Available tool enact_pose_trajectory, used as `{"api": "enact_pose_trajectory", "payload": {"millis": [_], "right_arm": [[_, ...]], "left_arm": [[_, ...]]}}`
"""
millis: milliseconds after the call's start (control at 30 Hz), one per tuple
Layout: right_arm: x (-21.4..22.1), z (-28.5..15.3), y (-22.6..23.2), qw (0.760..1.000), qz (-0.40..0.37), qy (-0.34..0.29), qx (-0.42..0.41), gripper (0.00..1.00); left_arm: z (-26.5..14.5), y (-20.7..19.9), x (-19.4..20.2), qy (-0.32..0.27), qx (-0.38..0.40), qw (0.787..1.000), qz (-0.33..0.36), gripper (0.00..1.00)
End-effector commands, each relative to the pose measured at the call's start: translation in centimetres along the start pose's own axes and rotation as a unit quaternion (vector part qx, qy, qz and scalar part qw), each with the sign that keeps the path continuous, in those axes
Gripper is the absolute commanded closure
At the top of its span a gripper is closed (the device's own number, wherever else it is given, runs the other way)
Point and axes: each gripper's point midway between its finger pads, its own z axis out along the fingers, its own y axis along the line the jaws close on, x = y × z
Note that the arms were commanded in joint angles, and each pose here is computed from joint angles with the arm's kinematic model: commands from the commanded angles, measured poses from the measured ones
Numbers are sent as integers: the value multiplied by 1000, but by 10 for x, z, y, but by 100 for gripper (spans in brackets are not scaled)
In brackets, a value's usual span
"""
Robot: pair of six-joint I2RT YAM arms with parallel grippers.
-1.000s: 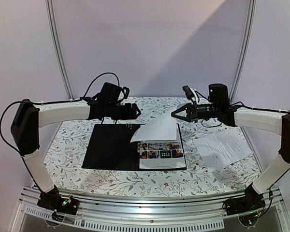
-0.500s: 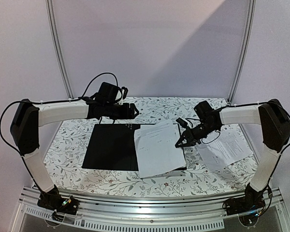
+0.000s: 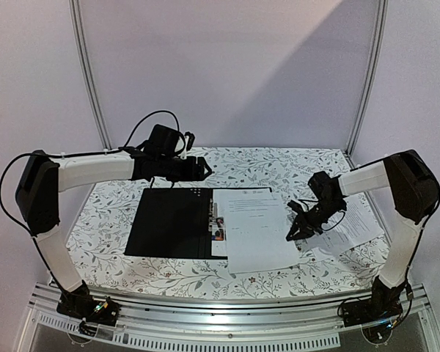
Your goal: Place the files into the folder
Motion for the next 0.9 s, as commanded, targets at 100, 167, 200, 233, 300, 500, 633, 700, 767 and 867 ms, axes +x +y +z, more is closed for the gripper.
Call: {"api": "enact_pose_trajectory", "payload": {"millis": [100,167,200,233,300,500,633,700,767,867], "right_arm": [[-13,-10,1,998,15,-55,3,100],[-19,-13,4,998,9,-58,3,100],[-22,-14,6,998,5,-60,4,100],[-26,-15,7,998,3,-62,5,100],[-33,-16,11,998,-2,-66,5,100],[-46,-11,25,998,-13,-64,-5,100],[-49,-4,35,998,-21,-58,-12,100],[-53,-3,40,998,-26,-57,-12,100],[-54,-1,42,998,-30,-51,-10,100],[-54,2,40,999,-31,-45,-6,100]], "left_arm": [[6,8,4,11,-2,1000,-5,21],[7,8,5,12,-3,1000,-4,21],[7,8,6,13,-3,1000,-5,21],[8,9,6,14,-4,1000,-5,21],[8,8,7,15,-3,1000,-5,21],[10,9,8,19,-3,1000,-4,21],[11,8,10,23,-1,1000,-3,22],[12,8,11,25,0,1000,-3,22],[13,8,12,27,0,1000,-4,22],[13,8,12,27,1,1000,-3,22]]}}
